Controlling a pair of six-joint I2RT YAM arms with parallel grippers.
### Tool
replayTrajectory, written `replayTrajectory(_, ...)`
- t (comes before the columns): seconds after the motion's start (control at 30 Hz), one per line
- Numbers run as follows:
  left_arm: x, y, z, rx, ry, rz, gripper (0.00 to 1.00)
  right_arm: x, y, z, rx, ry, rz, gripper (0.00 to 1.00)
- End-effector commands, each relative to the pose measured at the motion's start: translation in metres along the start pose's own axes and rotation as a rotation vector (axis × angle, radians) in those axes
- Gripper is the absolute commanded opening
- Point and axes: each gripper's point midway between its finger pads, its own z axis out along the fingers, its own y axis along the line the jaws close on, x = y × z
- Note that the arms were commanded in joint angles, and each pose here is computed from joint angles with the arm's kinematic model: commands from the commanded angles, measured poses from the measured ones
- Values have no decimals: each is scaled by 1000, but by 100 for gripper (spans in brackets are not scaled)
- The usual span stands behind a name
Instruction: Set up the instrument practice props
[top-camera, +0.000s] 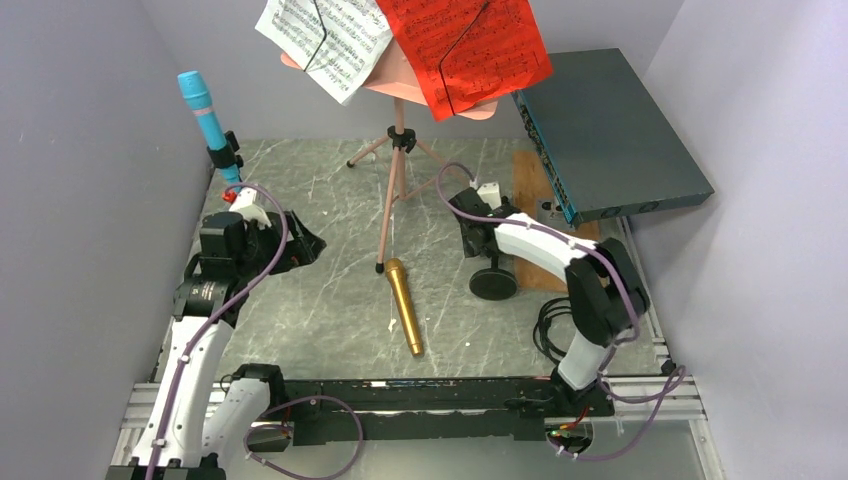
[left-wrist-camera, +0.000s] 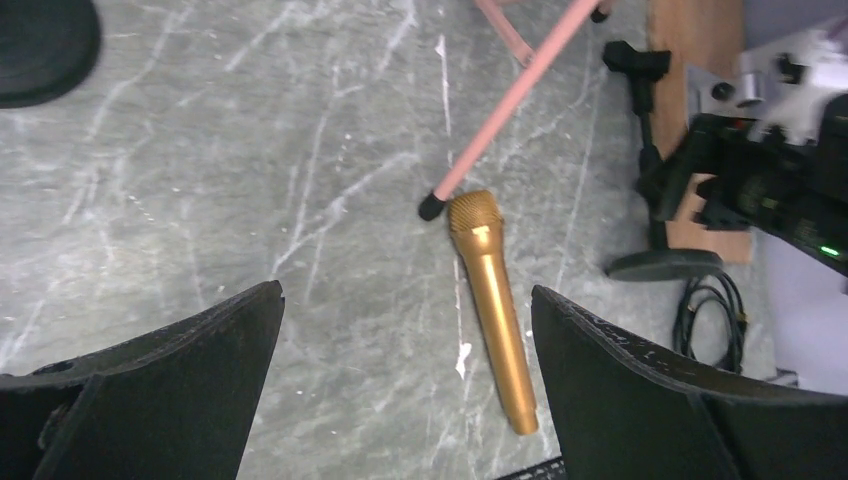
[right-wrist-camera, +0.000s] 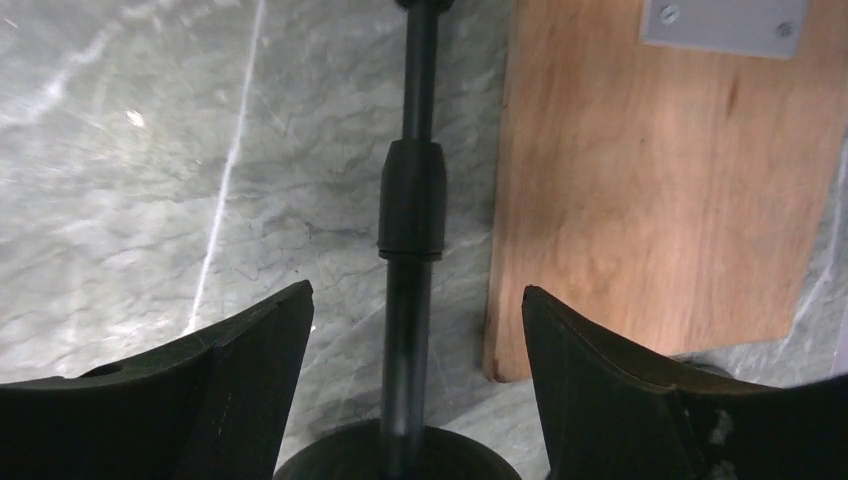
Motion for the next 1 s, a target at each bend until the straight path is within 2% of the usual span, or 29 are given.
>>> replayTrajectory(0.0,1,-28,-7,134,7,-8,99,18,9,26,36,83,-3,79)
replayTrajectory(0.03,1,-30,-9,143,8,-6,99,25,13,33,26,111,-4,78)
replayTrajectory(0.17,-1,-36,-19,156,8,15,99,34,29,47,-14,132,-2,53)
replayTrajectory(0.3,-8,-41,-27,164,0,42,99,6,42,18,-40,-27,-40,34)
replayTrajectory(0.33,-9,-43,-28,167,-1,45,99,-3,46,6,-57,-78,-54,20)
replayTrajectory(0.4,-11,-47,-29,184,-2,47,100,-19,54,-23,-91,-180,-60,1)
replayTrajectory(0.57,-13,-70,-28,317,11,27,99,-42,43,-89,-168,-371,0,0)
replayTrajectory(0.67,-11,-93,-29,465,44,-7,100,-43,41,-122,-324,-442,32,0)
replayTrajectory(0.7,-11,-101,-29,519,53,-20,99,-37,44,-131,-412,-472,-4,0)
replayTrajectory(0.77,-11,-118,-34,648,62,-33,100,-31,58,-163,-648,-607,-87,0)
replayTrajectory(0.83,-15,-133,-41,769,39,-37,100,-25,69,-207,-886,-829,-190,0)
replayTrajectory(0.87,-19,-140,-47,825,18,-30,100,-25,69,-229,-981,-934,-185,0)
replayTrajectory(0.97,-27,-157,-65,953,-37,-3,100,-27,60,-269,-1095,-1130,-174,0)
